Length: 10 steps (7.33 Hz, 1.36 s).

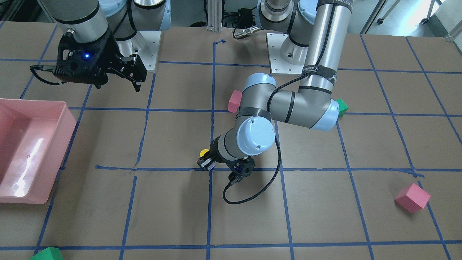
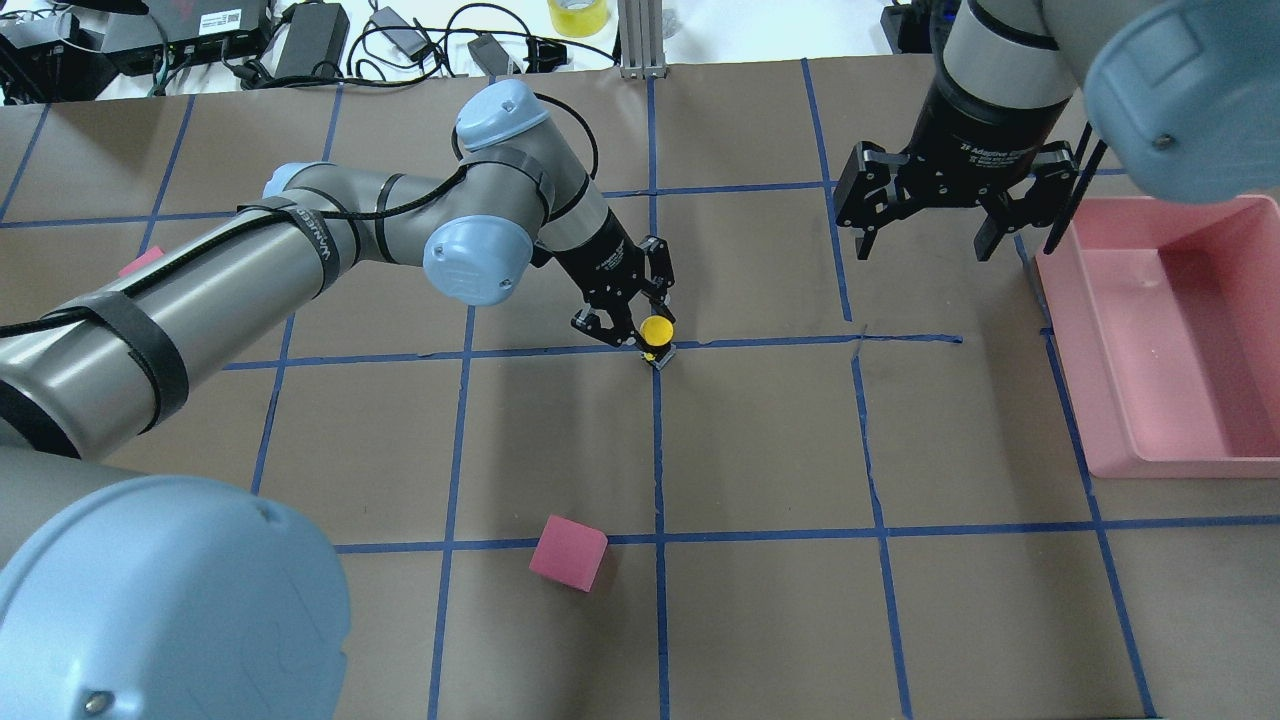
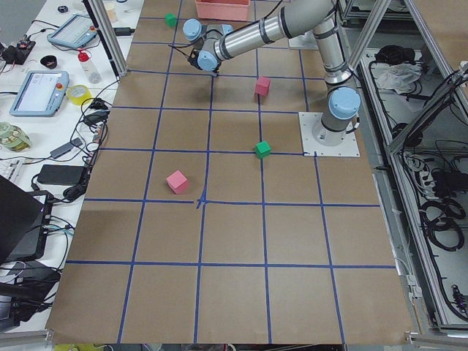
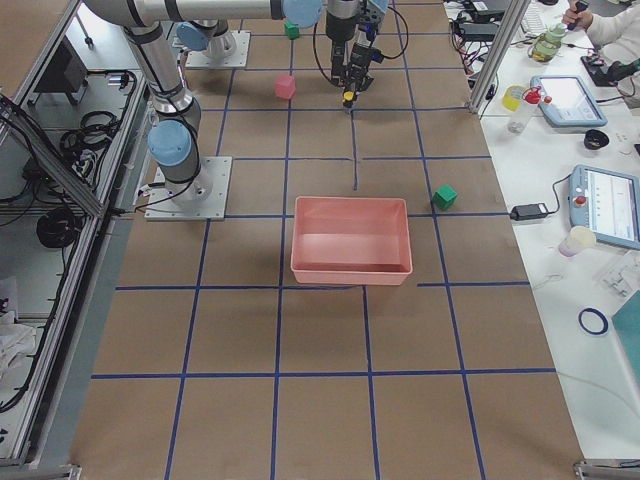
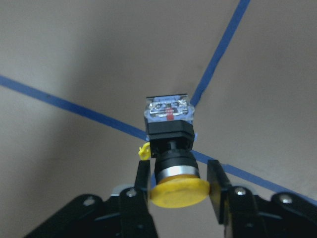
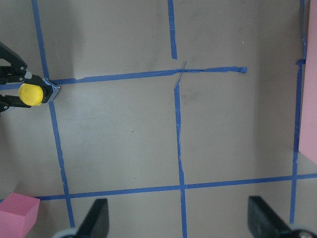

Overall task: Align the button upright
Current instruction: 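Open the left gripper and raise it away from the upright button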

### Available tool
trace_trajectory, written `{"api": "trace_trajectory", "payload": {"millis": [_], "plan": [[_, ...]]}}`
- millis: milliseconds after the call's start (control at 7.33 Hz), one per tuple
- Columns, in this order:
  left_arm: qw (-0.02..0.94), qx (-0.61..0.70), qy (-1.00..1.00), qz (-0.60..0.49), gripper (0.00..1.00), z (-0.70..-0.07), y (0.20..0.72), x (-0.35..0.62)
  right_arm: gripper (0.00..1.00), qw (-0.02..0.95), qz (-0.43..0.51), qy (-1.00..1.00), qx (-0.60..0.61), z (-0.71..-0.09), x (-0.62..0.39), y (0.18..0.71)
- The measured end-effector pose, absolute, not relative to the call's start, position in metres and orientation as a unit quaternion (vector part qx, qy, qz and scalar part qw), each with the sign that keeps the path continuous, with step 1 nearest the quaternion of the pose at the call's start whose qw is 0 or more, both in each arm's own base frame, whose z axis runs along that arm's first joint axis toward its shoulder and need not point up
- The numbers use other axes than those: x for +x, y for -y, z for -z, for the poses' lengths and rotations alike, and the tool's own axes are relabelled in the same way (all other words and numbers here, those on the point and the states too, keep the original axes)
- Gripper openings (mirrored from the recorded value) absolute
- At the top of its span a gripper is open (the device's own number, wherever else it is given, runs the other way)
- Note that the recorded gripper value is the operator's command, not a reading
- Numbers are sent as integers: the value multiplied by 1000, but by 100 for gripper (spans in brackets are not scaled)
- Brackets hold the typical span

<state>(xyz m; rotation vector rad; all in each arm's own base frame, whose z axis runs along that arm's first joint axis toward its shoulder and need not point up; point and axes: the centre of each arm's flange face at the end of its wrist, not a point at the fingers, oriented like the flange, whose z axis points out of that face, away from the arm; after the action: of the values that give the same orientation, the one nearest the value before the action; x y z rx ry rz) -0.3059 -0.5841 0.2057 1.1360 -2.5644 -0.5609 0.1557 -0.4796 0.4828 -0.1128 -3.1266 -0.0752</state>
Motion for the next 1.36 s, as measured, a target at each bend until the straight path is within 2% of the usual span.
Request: {"api": "trace_trajectory", "payload": {"millis": [409, 818, 1364], "plan": [[153, 393, 890, 174, 100, -233, 589, -297, 100, 7, 24, 999, -35, -482, 155, 479], [142, 352, 918, 116, 100, -316, 584, -245, 100, 8, 24, 999, -35, -482, 155, 479], [22, 118, 991, 52, 100, -421, 536, -160, 100, 7, 25, 999, -36, -482, 155, 479]]}}
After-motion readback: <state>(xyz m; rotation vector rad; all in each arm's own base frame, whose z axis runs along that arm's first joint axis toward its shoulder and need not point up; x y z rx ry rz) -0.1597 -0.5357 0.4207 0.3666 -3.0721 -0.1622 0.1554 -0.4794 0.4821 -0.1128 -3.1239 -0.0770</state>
